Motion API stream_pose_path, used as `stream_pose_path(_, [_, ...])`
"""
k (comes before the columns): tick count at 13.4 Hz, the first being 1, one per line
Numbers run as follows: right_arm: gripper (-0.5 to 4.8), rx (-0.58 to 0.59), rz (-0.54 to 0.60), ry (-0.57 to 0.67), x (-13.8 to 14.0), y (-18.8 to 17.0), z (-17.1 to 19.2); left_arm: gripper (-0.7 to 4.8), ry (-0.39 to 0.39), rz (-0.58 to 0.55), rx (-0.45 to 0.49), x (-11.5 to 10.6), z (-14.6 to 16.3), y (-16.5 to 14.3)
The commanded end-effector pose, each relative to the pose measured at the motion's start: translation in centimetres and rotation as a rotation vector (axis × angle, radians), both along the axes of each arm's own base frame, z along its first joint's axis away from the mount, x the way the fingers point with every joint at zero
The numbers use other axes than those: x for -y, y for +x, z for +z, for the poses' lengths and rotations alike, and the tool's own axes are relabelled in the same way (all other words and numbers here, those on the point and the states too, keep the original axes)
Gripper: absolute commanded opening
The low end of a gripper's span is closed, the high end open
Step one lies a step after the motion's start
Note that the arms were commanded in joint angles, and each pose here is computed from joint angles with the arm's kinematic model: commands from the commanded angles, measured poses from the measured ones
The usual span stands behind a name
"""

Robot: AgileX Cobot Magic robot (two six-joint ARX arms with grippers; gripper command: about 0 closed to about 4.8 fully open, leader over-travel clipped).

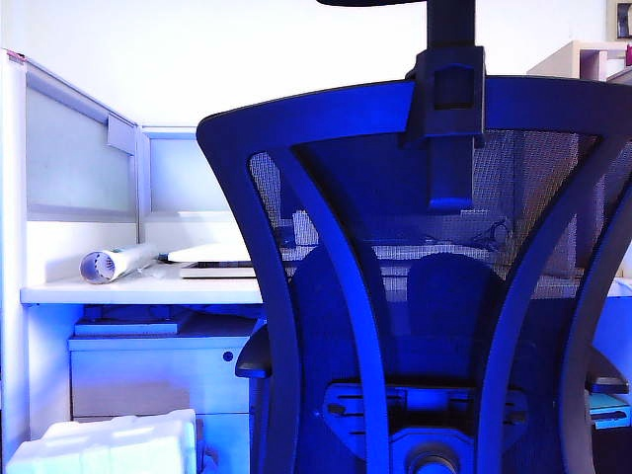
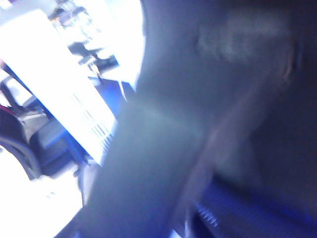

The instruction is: Pull out the black chair under the table.

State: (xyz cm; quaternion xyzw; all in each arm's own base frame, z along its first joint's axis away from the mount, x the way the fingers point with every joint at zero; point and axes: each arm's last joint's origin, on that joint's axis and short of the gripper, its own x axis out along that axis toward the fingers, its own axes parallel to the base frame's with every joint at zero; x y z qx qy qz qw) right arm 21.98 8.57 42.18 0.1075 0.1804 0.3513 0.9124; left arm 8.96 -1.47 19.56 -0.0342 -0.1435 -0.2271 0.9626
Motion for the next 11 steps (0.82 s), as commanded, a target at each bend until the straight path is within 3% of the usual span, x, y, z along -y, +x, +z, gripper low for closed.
stream_pose_path(1, [2.48, 0.029, -0.084, -0.021, 1.4, -3.4, -1.0, -0.04, -0.007, 0.003, 0.018, 0.0, 0.2, -0.1])
stream_pose_path(4, [2.41, 0.107, -0.281, -0.052, 3.5, -7.9, -3.4, -0.04, -0.007, 0.003, 0.018, 0.0, 0.2, -0.1])
stream_pose_path(6, [1.71, 0.208, -0.404, -0.096, 4.8, -10.6, -5.0, -0.04, -0.007, 0.004, 0.018, 0.0, 0.2, -0.1])
stream_pose_path(7, [0.95, 0.253, -0.470, -0.145, 5.5, -11.9, -6.2, -0.04, 0.001, 0.009, 0.021, 0.0, 0.2, 0.0])
stream_pose_path(9, [-0.06, 0.294, -0.533, -0.179, 6.3, -13.9, -8.7, -0.04, -0.001, 0.014, 0.022, 0.0, 0.2, 0.0])
stream_pose_path(11, [-0.06, 0.321, -0.575, -0.174, 7.0, -15.5, -12.6, -0.04, -0.001, 0.012, 0.022, 0.0, 0.2, 0.0])
